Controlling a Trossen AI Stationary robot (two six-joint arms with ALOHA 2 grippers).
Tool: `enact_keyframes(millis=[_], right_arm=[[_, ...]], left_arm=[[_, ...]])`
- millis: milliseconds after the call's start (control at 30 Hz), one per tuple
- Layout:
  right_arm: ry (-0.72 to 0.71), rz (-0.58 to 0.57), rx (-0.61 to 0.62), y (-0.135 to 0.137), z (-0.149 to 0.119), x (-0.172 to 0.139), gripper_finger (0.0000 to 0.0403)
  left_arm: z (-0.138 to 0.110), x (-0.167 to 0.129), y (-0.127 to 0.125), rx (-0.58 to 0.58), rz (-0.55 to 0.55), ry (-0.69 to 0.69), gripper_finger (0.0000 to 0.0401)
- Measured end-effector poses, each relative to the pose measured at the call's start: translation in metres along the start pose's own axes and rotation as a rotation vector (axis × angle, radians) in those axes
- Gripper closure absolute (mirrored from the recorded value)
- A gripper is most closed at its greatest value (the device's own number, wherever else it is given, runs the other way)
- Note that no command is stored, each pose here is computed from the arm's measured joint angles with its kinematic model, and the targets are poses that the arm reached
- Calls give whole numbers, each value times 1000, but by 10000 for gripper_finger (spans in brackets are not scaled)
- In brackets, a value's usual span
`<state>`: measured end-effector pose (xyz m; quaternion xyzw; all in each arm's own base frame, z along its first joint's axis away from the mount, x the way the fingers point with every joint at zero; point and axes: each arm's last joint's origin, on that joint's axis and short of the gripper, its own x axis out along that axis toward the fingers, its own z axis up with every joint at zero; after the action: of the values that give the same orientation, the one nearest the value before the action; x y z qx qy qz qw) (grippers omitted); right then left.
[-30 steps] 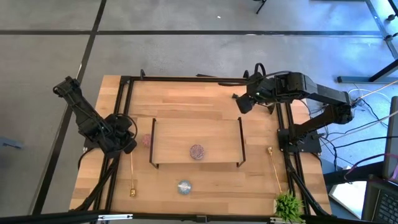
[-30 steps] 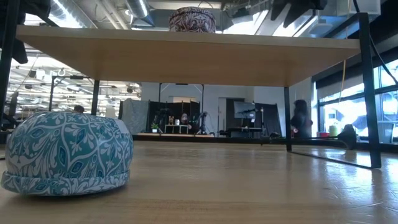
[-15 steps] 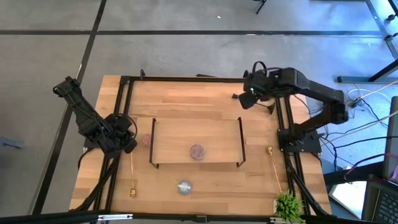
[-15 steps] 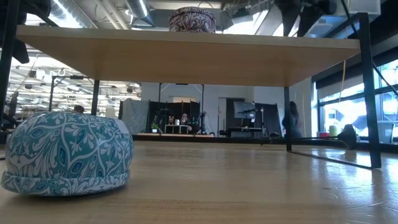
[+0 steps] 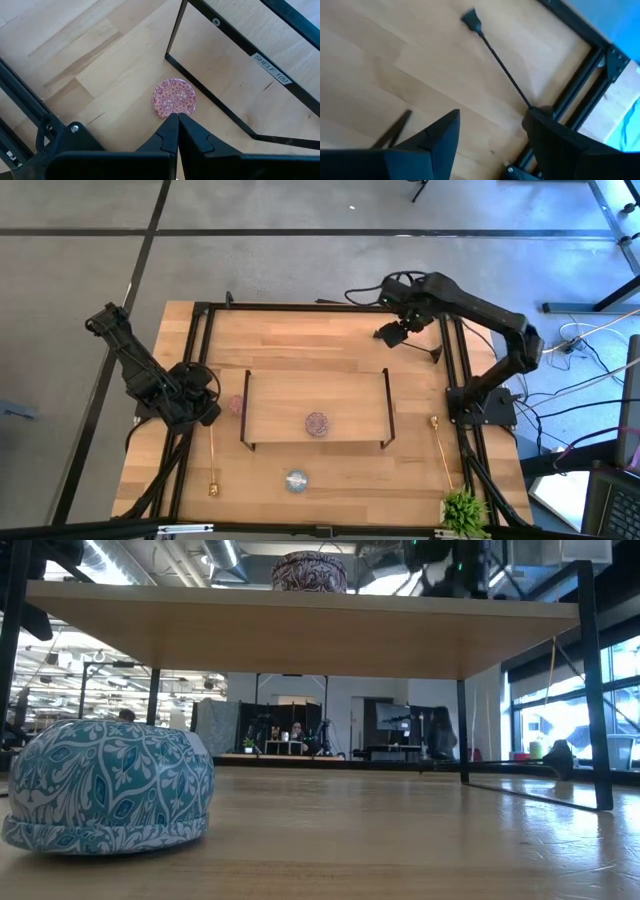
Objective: Pick & Place candle stick holders
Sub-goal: Put the black candle holder on the shelf
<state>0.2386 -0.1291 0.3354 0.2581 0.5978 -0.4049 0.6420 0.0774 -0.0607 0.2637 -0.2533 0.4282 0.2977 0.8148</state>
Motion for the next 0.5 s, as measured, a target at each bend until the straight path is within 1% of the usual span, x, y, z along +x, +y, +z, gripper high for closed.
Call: enact_keyframes(millis=[267,500], right_arm=[[136,-67,35,-12,18,45,174],[173,-65,19,-22,25,75,174]], left_arm=[[0,0,-1,-27,-7,-13,400],[0,0,-2,-36,-18,-14,400]])
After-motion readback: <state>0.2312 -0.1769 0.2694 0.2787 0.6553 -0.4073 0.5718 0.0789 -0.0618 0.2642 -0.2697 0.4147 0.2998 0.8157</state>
